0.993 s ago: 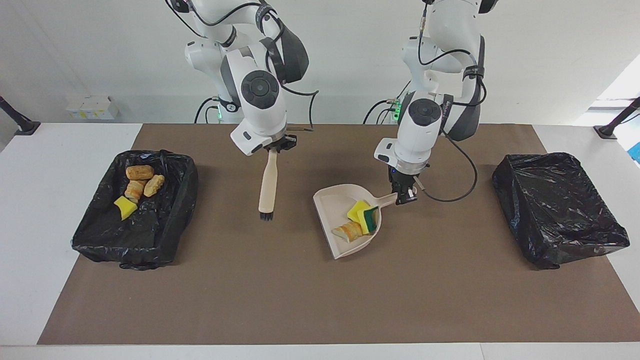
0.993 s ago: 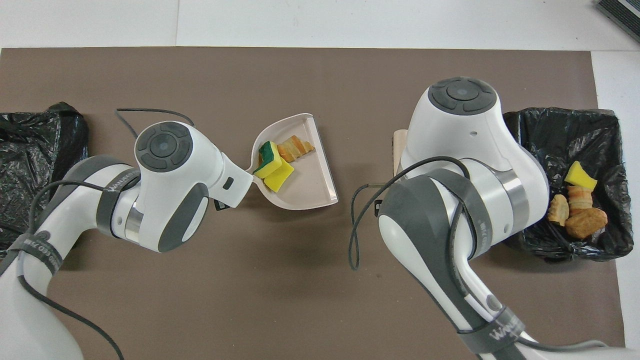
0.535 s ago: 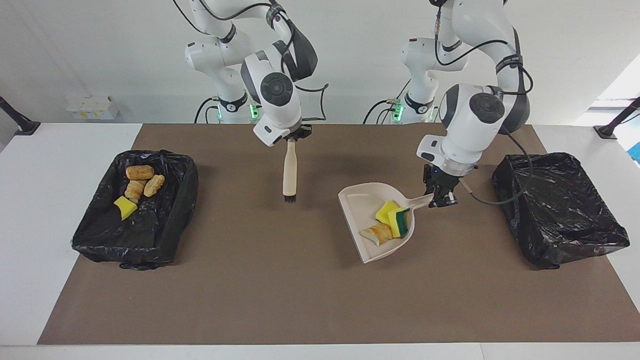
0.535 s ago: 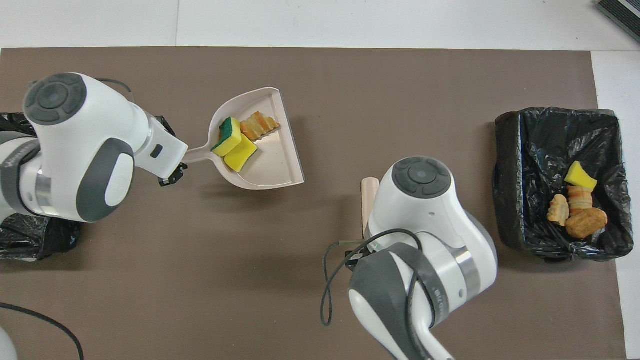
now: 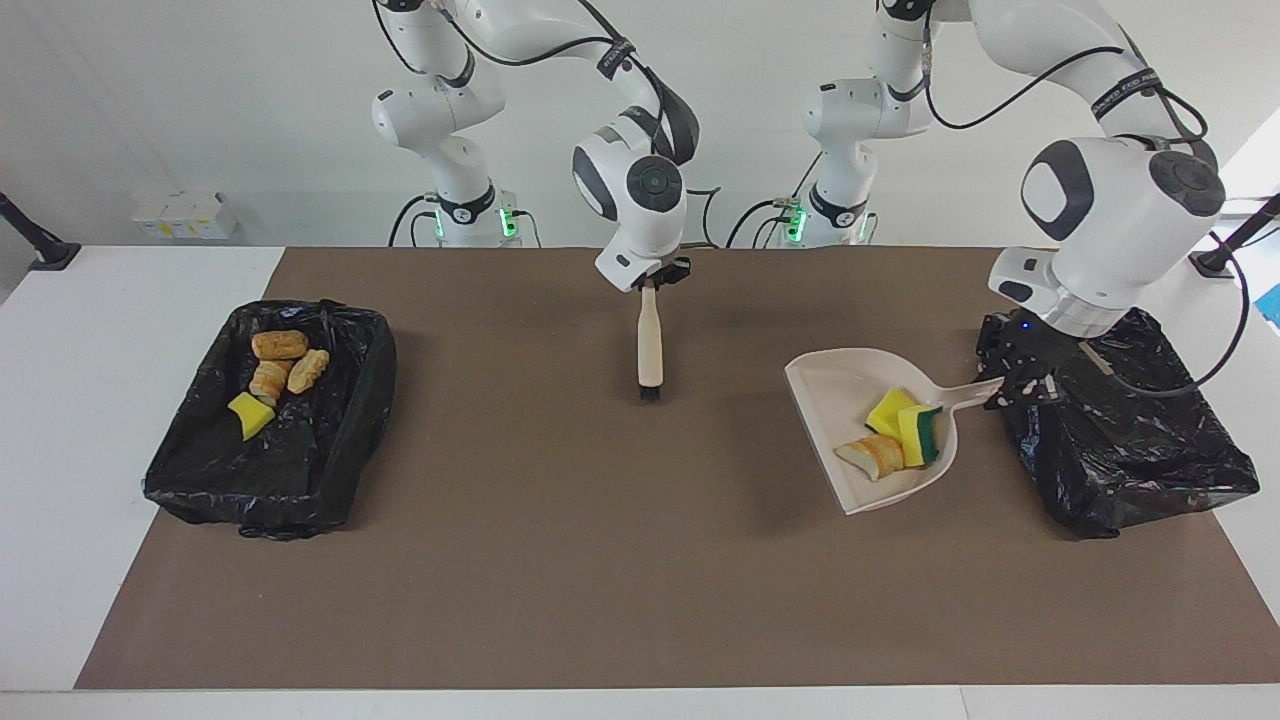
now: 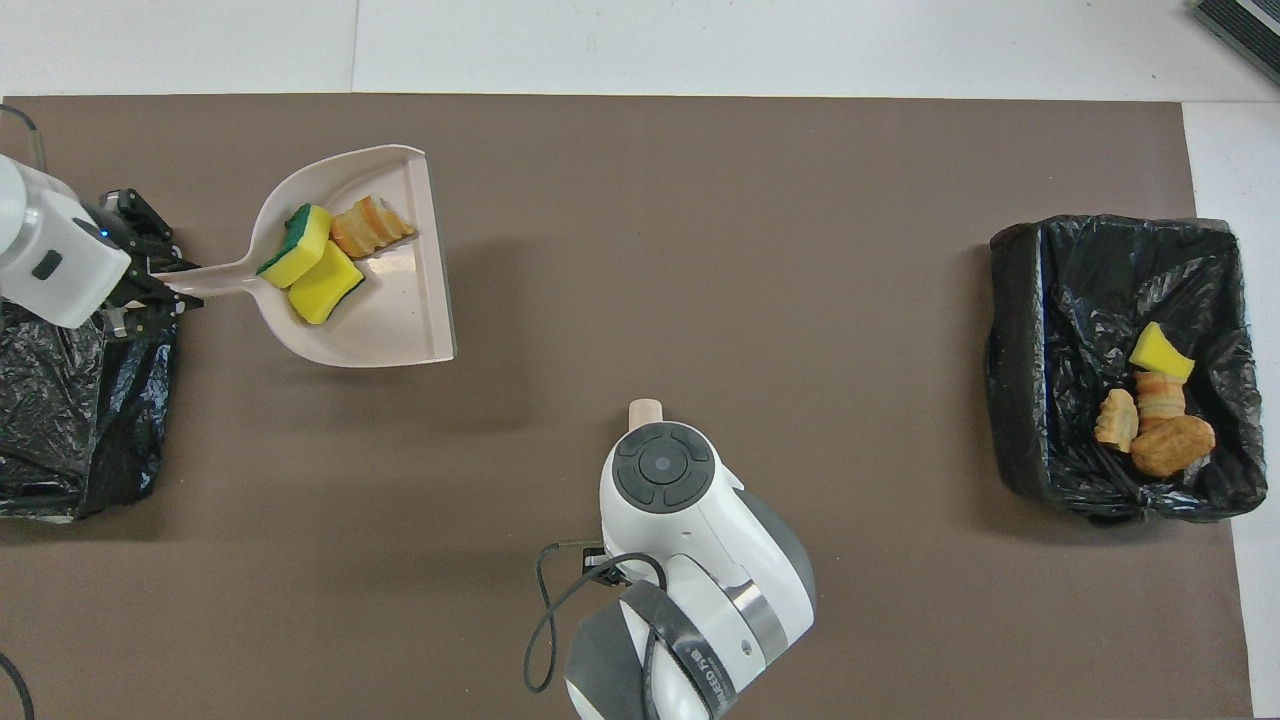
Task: Sweep and dump trash in bin
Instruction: 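Carry the dustpan toward the bin with the left gripper while the right gripper withdraws, then tip the dustpan over the bin nearest the left arm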
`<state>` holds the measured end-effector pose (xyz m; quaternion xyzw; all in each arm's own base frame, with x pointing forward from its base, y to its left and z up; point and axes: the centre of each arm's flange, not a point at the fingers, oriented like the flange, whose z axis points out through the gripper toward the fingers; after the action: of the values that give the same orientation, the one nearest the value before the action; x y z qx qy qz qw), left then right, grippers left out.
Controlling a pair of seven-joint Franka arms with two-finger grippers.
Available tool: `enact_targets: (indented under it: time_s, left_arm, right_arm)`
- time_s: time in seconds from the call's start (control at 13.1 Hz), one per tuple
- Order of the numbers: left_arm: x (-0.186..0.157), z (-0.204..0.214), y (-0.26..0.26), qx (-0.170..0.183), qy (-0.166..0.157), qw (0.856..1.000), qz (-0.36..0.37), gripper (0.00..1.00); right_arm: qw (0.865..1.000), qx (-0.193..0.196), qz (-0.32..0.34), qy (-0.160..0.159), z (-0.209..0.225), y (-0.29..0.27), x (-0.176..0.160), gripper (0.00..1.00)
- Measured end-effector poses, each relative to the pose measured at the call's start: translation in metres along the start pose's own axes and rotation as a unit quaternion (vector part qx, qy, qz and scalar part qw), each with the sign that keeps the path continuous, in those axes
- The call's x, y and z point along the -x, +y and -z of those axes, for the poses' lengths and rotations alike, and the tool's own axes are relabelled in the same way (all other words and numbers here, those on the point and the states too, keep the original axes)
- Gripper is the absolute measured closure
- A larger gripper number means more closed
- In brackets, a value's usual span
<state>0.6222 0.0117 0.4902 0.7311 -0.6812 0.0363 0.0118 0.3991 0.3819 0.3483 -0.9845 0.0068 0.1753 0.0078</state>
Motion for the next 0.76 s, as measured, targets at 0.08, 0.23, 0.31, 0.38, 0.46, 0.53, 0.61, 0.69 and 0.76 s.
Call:
enact_targets:
  time_s: [0.08,0.23,0.31,0.38,0.46,0.53,0.61,0.69,0.76]
  left_arm:
    - [0.023,0.001,0.000,0.002,0.000,1.000,-0.007,0.68]
    - [0.078,0.005,0.004,0.014,0.004,1.000,0.009,0.68]
    - [0.105,0.012,0.007,0.017,0.006,1.000,0.012,0.68]
    - [0.131,0.023,0.011,0.017,0.007,1.000,0.007,0.68]
    - [0.152,0.036,0.014,0.016,0.008,1.000,0.002,0.68]
    - [0.171,0.047,0.018,0.014,0.008,1.000,0.000,0.68]
    - [0.192,0.058,0.023,0.011,0.007,1.000,-0.001,0.68]
    - [0.212,0.069,0.028,0.006,0.004,1.000,0.000,0.68]
    - [0.229,0.080,0.032,0.003,-0.010,1.000,0.002,0.68]
  right_arm:
    - [1.000,-0.005,0.001,0.006,0.001,-0.002,-0.001,0.74]
    - [1.000,-0.009,0.001,0.012,0.001,-0.003,-0.003,0.74]
    - [1.000,-0.008,0.002,0.011,-0.001,-0.003,-0.003,0.74]
    - [1.000,-0.005,0.001,0.008,-0.004,-0.002,-0.002,0.74]
    - [1.000,-0.002,0.002,0.004,-0.010,-0.001,-0.002,0.74]
    - [1.000,0.000,0.006,0.003,-0.015,-0.002,0.000,0.74]
    - [1.000,0.002,0.015,0.003,-0.020,-0.002,0.001,0.74]
    - [1.000,0.003,0.023,0.003,-0.024,-0.002,0.002,0.74]
    - [1.000,0.002,0.027,0.005,-0.026,-0.002,0.002,0.74]
